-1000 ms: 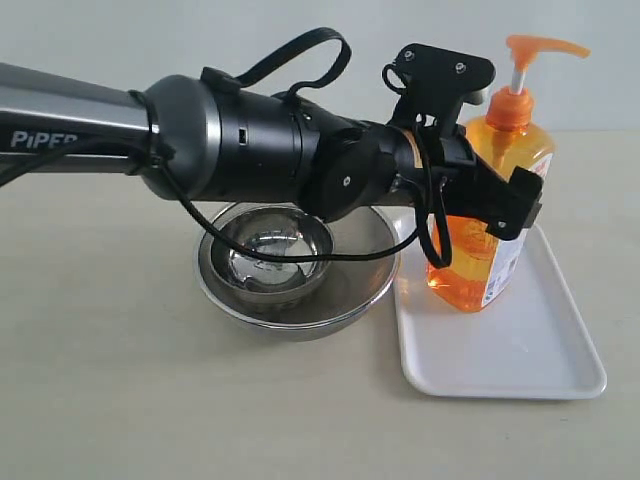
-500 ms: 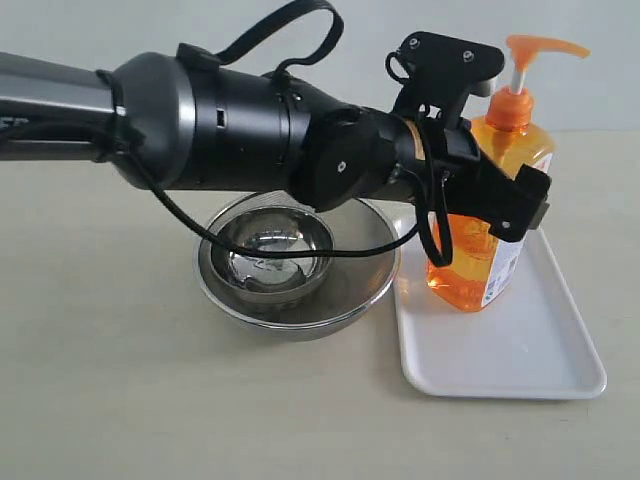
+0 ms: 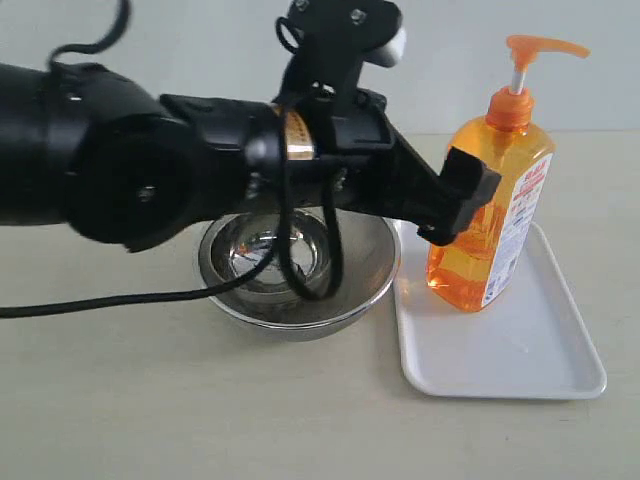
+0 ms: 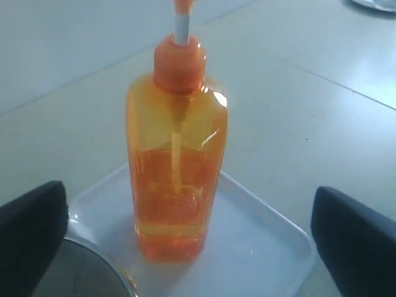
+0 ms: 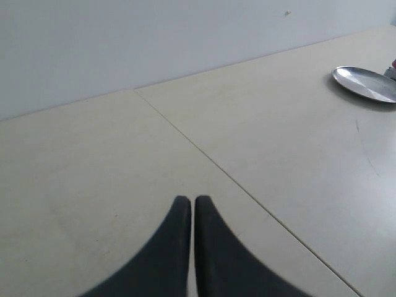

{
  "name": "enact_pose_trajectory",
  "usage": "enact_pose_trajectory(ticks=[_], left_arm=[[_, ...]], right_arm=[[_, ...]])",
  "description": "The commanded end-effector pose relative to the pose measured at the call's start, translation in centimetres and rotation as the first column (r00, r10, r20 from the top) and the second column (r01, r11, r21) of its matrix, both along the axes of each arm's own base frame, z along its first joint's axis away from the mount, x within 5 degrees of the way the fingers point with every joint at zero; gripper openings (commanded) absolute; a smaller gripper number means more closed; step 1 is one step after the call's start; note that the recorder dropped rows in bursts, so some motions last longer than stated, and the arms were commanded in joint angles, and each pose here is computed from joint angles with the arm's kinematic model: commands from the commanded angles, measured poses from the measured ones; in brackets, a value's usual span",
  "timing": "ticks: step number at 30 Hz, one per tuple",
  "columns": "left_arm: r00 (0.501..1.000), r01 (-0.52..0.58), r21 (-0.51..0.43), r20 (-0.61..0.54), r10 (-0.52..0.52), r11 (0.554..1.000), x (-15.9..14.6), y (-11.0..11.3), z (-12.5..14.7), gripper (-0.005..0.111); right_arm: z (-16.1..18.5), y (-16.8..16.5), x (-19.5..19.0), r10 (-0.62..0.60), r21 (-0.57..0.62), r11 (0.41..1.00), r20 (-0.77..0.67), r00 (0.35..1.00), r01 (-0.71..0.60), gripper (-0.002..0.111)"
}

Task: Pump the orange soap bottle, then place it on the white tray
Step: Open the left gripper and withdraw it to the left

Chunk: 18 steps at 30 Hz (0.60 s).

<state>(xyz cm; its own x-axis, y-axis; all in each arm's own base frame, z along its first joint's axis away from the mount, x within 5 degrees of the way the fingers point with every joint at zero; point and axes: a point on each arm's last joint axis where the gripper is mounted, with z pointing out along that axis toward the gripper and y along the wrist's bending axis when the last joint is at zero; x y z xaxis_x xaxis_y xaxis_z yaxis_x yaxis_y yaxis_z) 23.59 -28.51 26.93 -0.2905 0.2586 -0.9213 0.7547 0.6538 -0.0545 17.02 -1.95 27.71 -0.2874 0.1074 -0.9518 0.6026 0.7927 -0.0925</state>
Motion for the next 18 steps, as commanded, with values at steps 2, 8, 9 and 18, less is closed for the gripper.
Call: enact_pose_trajectory(ticks=[2,8,9,18], left_arm=[[0.999,-0.007,-0.104,0.048,0.012,0.995,-3.2,3.7,2.1,0.1],[0.999,-0.021,-0.148,0.031,0.026,0.989,-6.4,7.6,1.7,0.1],[0.999,-0.024,-0.145,0.021,0.028,0.989,-6.9,8.2,1.2,0.1],[0.999,-0.041,-0.146,-0.026,0.038,0.988,-9.7,11.6,-0.1,0.1]], right_arm=[[0.3,-0.1,-0.2,-0.008,-0.001,1.0,0.012,1.0,0.008,0.0],[0.3,-0.1,-0.2,-0.008,-0.001,1.0,0.012,1.0,0.008,0.0],[0.3,-0.1,-0.2,-0.008,-0.001,1.0,0.012,1.0,0.008,0.0],[0.3,-0.1,-0.2,-0.008,-0.001,1.0,0.012,1.0,0.008,0.0]])
